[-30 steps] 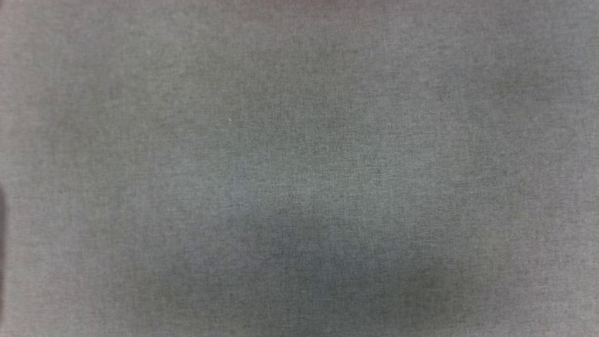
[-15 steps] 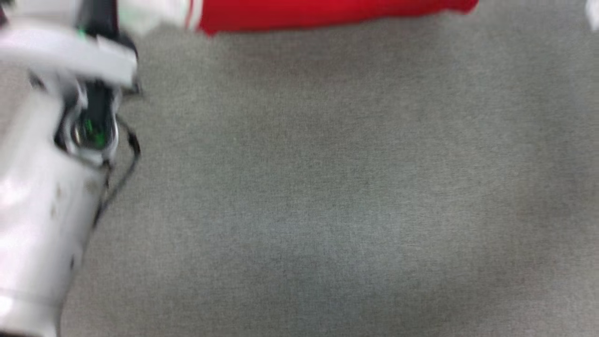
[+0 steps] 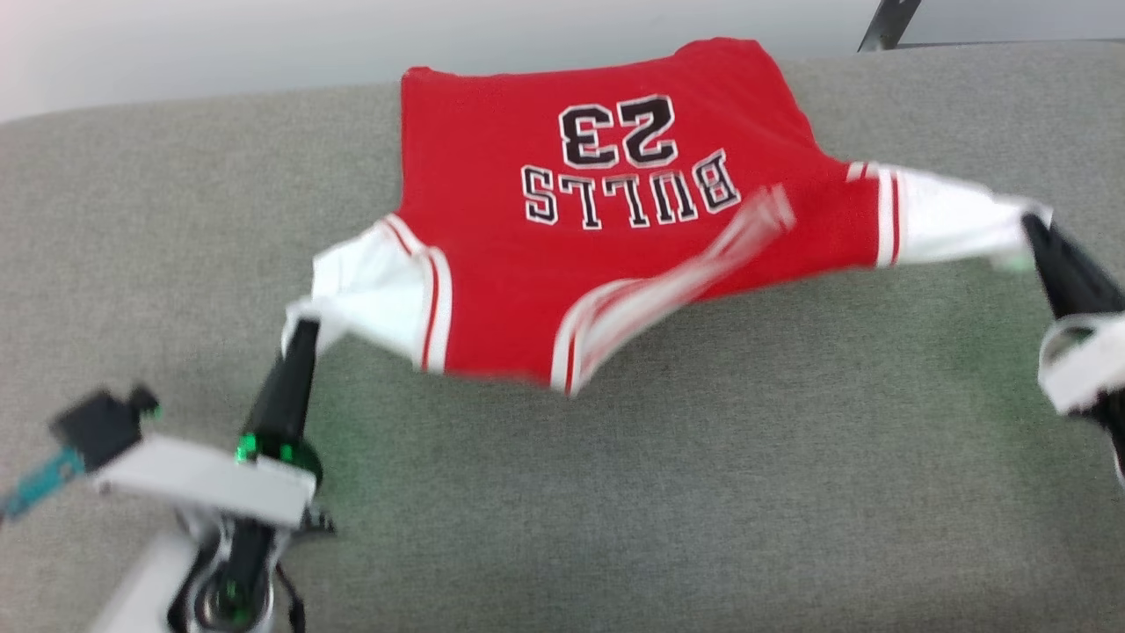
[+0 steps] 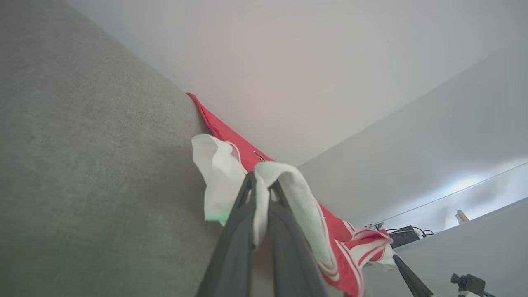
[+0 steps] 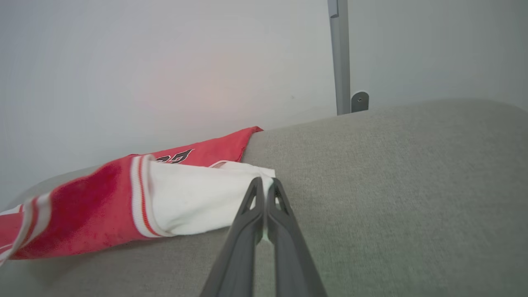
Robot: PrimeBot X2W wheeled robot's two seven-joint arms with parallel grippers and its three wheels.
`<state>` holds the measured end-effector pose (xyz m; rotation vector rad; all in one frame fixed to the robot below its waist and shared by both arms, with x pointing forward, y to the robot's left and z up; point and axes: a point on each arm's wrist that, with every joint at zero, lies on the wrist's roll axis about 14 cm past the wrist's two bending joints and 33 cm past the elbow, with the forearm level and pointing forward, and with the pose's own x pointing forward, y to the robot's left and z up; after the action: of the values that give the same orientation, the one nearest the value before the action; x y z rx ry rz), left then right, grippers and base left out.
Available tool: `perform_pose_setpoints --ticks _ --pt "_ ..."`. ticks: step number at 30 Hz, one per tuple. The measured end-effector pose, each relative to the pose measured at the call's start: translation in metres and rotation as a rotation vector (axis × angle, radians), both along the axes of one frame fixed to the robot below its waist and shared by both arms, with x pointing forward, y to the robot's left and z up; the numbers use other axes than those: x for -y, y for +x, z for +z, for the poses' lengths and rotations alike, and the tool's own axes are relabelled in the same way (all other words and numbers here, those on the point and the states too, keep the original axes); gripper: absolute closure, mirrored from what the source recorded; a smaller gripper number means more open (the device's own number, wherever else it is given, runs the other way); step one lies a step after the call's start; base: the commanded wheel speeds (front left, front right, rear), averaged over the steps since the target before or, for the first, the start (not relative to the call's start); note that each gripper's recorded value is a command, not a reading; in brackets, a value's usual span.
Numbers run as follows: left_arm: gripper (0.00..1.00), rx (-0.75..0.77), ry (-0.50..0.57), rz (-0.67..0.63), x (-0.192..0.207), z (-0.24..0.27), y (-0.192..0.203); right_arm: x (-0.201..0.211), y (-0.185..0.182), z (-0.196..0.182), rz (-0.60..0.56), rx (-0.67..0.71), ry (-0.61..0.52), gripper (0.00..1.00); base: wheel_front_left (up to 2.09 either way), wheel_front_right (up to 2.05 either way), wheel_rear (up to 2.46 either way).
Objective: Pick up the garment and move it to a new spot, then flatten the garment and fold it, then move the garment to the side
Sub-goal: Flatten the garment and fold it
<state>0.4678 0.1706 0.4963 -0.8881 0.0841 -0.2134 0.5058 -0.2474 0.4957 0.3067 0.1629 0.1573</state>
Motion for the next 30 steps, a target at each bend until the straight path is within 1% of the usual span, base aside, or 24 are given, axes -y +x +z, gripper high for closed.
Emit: perform_pose_setpoints --ticks 7,14,17,20,24,27,28,30 --pt "1.0 -0.124 -0.03 0.007 -0.002 -0.037 -0.049 0.01 -0.048 -0.035 -0.01 -0.12 0.031 1.0 0.0 0.0 0.0" --pt "1.0 -0.199 -0.067 0.049 -0.011 -0.053 -0.085 0.023 -0.078 -0.05 -0.033 -0.184 0.039 1.0 0.0 0.0 0.0" --pt "1.0 -0.221 -0.069 0.051 -0.014 -0.055 -0.099 0.026 -0.091 -0.057 -0.028 -0.215 0.021 1.0 0.0 0.0 0.0" --pt "1.0 -0.252 -0.043 0.028 -0.013 -0.058 -0.115 0.031 -0.106 -0.065 -0.023 -0.262 0.004 1.0 0.0 0.0 0.0" --pt "1.0 -0.266 -0.015 0.029 -0.016 -0.056 -0.121 0.034 -0.12 -0.068 -0.012 -0.311 -0.018 1.0 0.0 0.0 0.0" --pt "1.0 -0.274 0.03 0.028 -0.017 -0.058 -0.119 0.025 -0.124 -0.069 0.017 -0.336 -0.033 1.0 0.0 0.0 0.0" --pt "1.0 -0.28 0.054 0.01 -0.01 -0.062 -0.114 0.014 -0.13 -0.076 0.057 -0.372 -0.08 1.0 0.0 0.0 0.0" --pt "1.0 -0.301 0.093 0.01 -0.01 -0.069 -0.113 0.005 -0.136 -0.083 0.077 -0.409 -0.091 1.0 0.0 0.0 0.0"
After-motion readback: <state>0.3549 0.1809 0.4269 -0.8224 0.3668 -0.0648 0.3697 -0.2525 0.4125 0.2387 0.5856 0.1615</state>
